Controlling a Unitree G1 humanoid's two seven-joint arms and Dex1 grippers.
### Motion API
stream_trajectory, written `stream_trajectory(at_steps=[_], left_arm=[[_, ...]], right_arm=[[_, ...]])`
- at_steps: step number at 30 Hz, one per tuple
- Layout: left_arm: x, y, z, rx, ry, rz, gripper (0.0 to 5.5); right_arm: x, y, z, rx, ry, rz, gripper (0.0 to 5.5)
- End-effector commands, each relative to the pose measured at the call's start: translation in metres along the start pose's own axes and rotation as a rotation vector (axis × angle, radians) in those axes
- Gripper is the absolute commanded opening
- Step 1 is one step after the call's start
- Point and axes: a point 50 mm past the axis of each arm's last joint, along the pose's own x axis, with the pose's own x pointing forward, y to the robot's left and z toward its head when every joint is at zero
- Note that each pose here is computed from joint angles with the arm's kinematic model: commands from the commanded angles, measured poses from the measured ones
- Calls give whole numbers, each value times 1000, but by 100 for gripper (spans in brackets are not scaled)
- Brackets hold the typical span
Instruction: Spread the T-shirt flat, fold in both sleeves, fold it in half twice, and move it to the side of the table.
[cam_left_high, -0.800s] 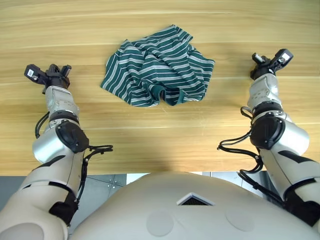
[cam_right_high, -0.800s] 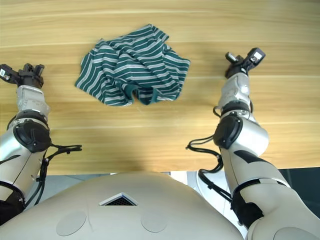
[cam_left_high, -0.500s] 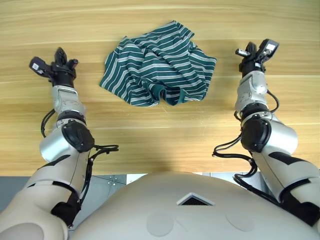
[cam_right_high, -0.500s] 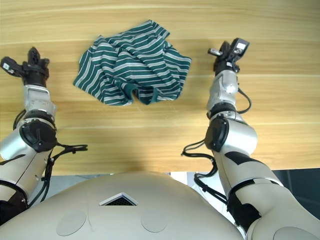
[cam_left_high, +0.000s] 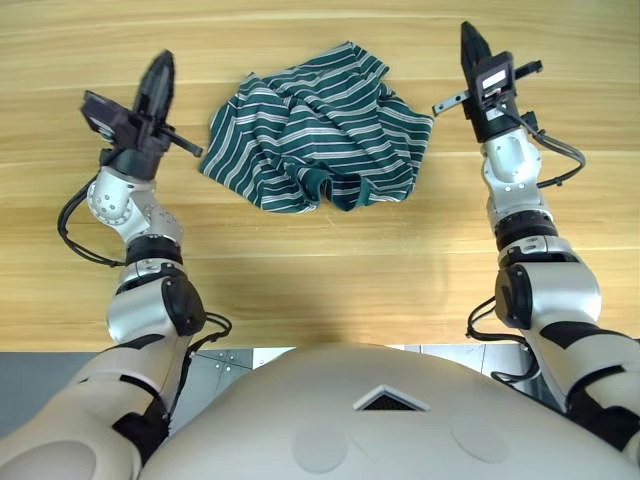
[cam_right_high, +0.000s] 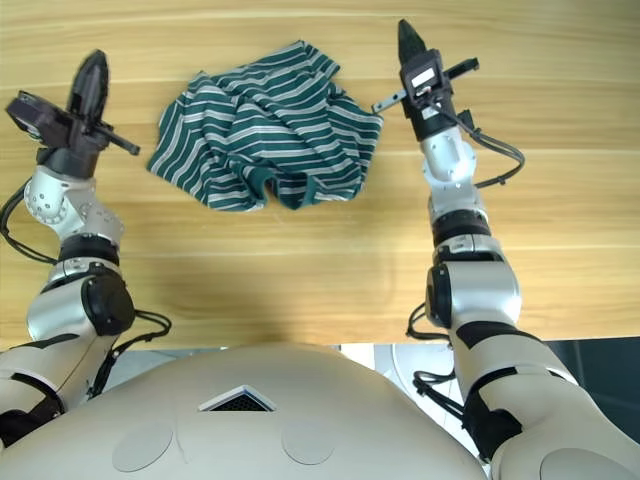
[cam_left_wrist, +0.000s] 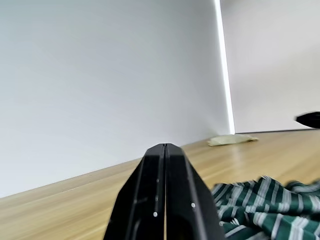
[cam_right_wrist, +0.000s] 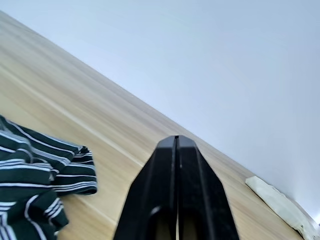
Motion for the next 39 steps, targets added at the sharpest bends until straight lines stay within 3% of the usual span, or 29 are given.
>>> stream_trajectory(at_steps=[1, 6, 13, 21, 26, 39], left_arm=[[-4, -9, 0, 107, 97, -179, 1], [-10, -10, -5, 252, 273, -343, 1], [0, -6, -2, 422, 383, -527, 1], [16, 4, -2, 678, 537, -727, 1], [26, 3, -1, 773, 554, -807, 1], [21, -2, 2, 799, 570, -872, 1]], right_arm=[[-3, -4, 0, -69, 18, 110, 0], [-9, 0, -4, -193, 68, 287, 0], [-21, -5, -6, -434, 133, 521, 0], [-19, -8, 0, -632, 181, 620, 0], [-15, -2, -3, -714, 214, 664, 0], [-6, 18, -7, -796, 221, 763, 0]])
